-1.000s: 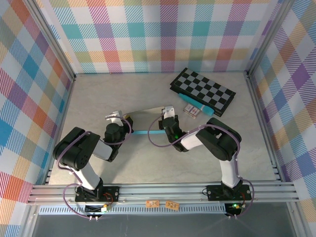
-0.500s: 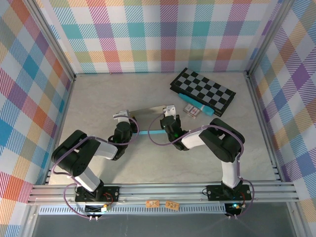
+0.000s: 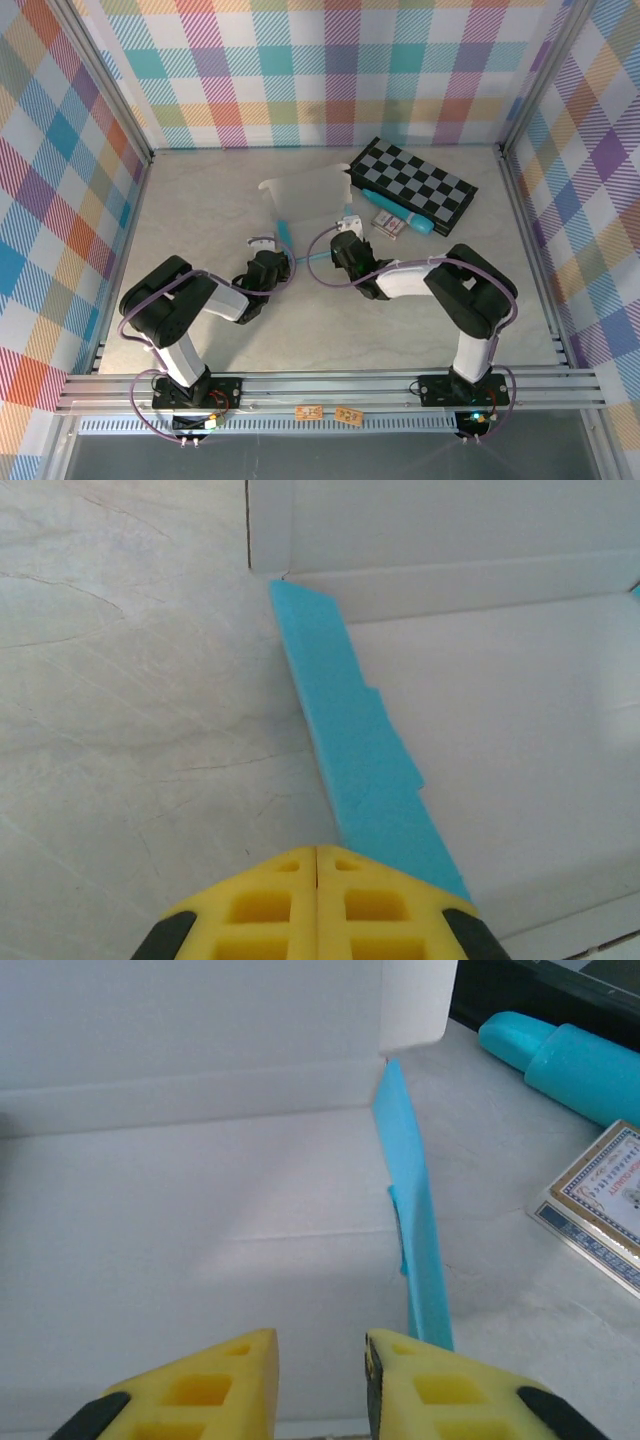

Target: Fold the paper box

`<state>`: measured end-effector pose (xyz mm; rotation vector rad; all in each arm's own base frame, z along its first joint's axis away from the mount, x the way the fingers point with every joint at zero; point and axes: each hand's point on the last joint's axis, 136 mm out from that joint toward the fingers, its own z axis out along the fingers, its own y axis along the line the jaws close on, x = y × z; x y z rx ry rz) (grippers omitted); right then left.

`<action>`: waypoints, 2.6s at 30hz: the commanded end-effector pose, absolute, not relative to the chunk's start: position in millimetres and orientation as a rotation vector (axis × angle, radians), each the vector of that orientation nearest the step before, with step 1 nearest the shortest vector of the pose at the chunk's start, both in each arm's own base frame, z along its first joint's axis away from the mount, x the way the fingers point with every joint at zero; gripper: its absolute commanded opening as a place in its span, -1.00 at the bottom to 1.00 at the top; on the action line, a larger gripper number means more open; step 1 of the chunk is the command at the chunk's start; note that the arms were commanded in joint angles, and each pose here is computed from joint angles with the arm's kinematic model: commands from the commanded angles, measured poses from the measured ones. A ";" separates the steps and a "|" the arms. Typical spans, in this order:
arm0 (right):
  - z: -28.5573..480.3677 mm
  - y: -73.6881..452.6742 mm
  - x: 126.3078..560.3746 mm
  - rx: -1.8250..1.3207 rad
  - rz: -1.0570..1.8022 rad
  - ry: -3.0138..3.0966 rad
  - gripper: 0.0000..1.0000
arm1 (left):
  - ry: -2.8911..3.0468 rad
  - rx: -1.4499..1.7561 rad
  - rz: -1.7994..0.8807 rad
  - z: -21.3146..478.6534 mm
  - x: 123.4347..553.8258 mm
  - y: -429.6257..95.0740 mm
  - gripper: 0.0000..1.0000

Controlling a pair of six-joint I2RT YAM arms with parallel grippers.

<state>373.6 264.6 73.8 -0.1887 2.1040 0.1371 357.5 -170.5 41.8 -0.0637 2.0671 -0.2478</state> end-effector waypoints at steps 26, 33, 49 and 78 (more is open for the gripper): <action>192.2 207.8 436.7 -0.176 0.644 2.301 0.04 | 2.497 -0.371 -0.258 125.8 377.1 -143.6 -0.15; 159.3 237.1 432.1 -0.041 0.822 2.400 -0.03 | 2.374 -0.763 -0.683 97.6 358.9 -194.8 -0.17; 72.3 239.6 474.3 -0.392 0.453 2.608 0.02 | 2.448 -0.893 -0.492 75.0 353.9 -184.5 -0.10; 34.5 260.8 448.1 -0.531 0.286 2.744 -0.70 | 2.607 -0.779 -0.618 51.6 368.2 -174.0 -0.14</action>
